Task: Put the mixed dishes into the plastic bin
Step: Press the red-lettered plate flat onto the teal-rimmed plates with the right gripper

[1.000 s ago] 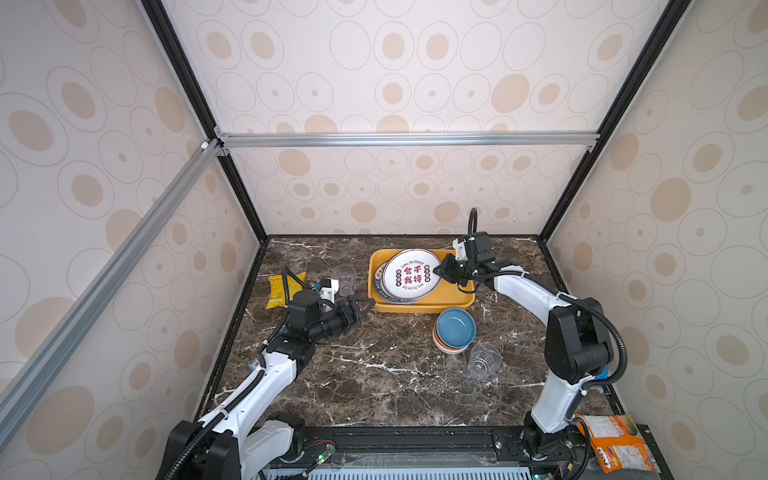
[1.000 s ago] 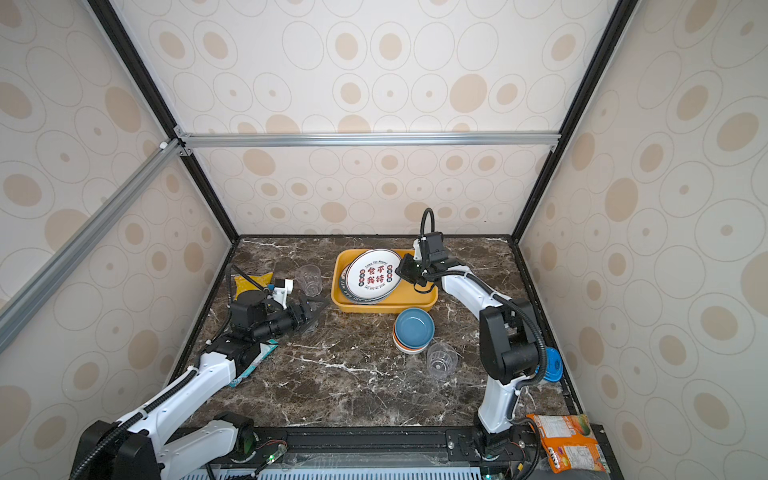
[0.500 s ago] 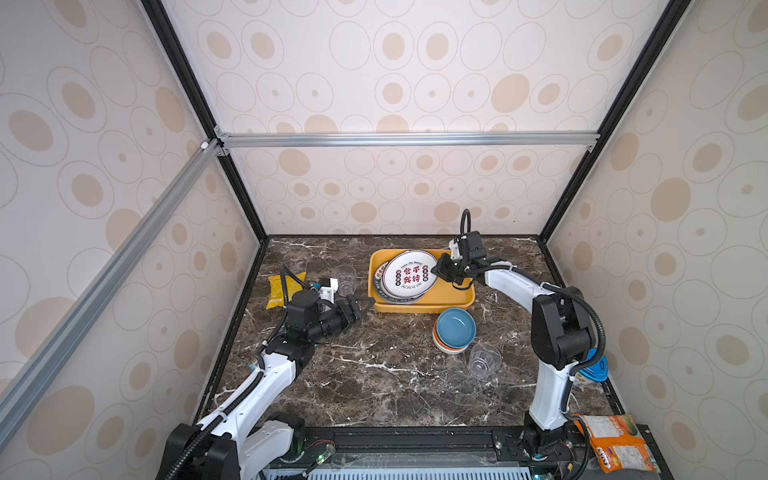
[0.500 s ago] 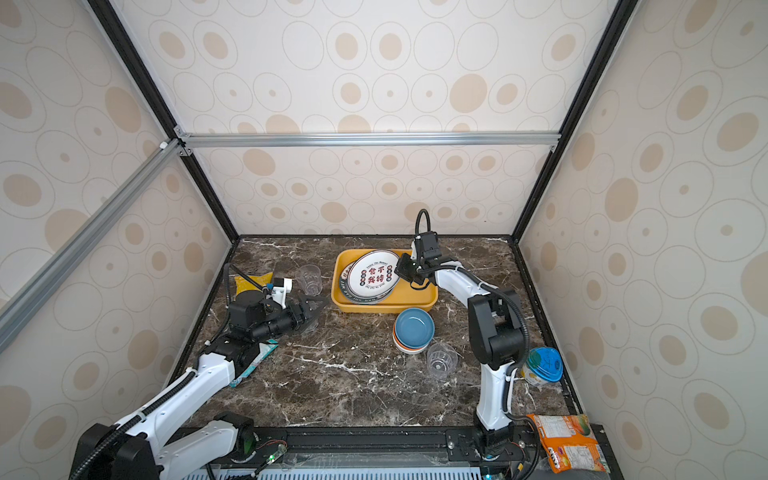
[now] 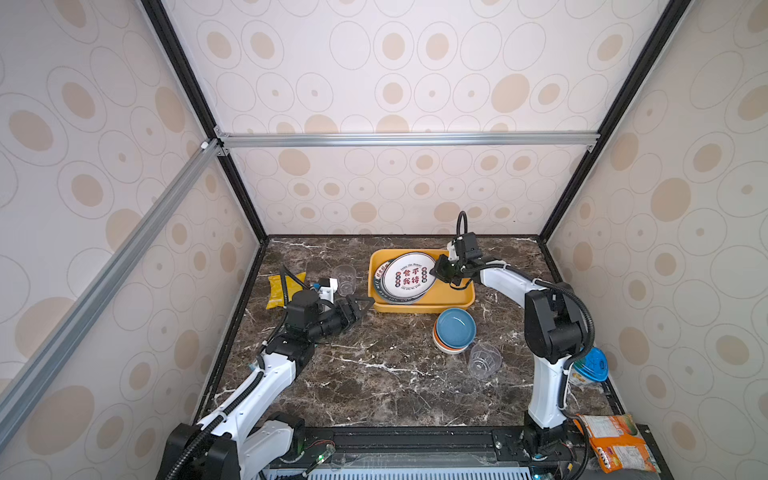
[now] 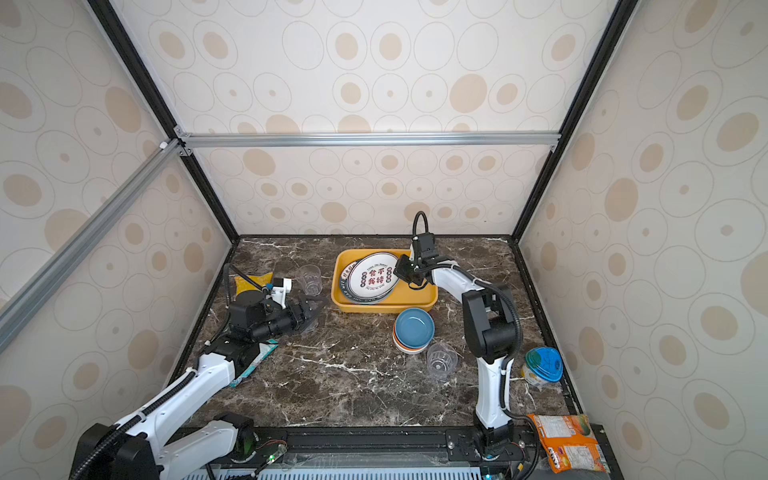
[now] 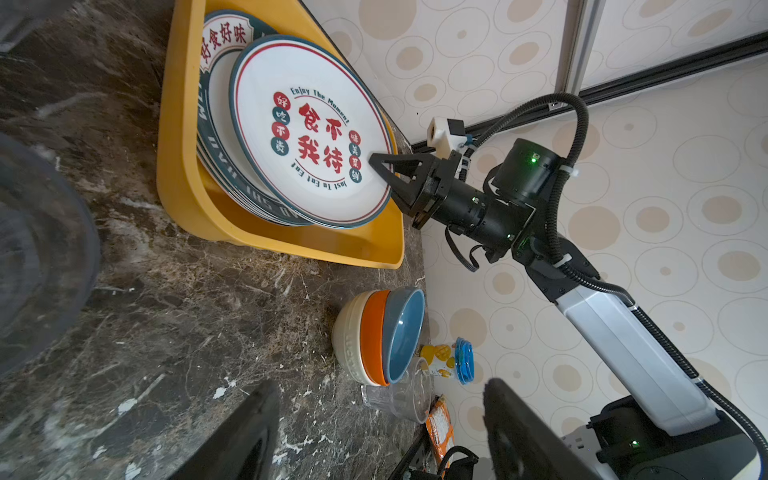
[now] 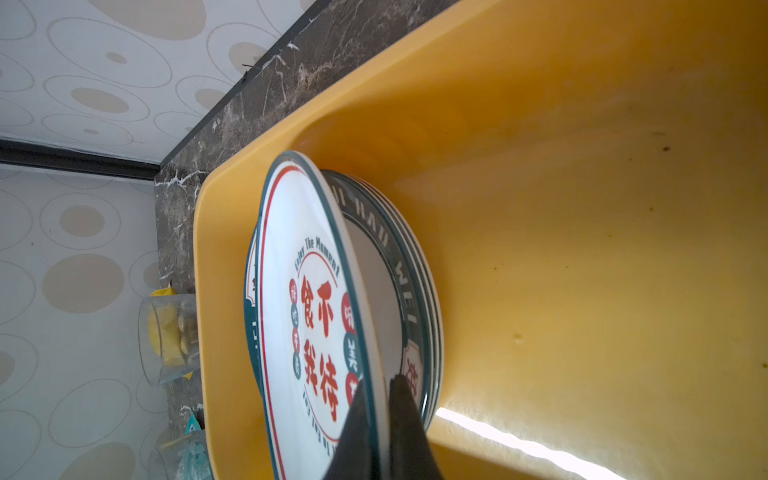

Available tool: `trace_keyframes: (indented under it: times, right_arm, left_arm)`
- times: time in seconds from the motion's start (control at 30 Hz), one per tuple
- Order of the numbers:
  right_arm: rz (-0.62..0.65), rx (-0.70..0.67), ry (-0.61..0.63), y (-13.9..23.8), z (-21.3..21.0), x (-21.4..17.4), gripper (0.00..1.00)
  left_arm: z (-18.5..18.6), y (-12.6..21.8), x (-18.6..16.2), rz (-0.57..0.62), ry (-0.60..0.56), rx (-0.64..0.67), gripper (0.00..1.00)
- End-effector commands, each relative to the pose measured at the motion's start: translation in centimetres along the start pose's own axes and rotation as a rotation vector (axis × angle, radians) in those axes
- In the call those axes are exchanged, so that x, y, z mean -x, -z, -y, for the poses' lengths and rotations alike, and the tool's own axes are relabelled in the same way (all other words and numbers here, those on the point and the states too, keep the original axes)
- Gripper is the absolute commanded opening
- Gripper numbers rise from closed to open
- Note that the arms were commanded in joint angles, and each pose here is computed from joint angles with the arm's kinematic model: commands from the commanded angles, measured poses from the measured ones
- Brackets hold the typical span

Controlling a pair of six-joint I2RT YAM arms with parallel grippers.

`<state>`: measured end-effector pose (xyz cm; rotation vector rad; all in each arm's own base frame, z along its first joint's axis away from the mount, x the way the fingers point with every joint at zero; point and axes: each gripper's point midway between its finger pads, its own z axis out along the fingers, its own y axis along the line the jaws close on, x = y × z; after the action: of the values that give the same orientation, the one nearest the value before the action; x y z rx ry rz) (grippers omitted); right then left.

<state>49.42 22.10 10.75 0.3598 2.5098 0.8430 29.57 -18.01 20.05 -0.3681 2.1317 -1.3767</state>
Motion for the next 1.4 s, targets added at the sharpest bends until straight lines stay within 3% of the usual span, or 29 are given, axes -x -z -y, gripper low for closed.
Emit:
trace_keyframes:
  times: [0.0,0.5,0.87,1.37]
  right_arm:
    - [0.034,0.049,0.004,0.3,-1.6,1.4,0.03]
    - [0.015,0.032,0.003,-1.1,-0.9,0.6,0.06]
    - [-0.007,-0.002,-0.002,-1.8,0.0,-0.2,0.24]
    - [-0.038,-0.024,-0.006,-2.7,0.8,-0.8,0.32]
  left_arm:
    - [0.5,0.2,0.4,0.018,-0.007,-0.021,0.77]
    - [0.1,0.3,0.0,0.017,0.003,-0.021,0.76]
    - [-0.2,0.3,-0.1,0.019,0.012,-0.020,0.76]
    - [-0.6,0.3,-0.3,0.017,0.017,-0.017,0.75]
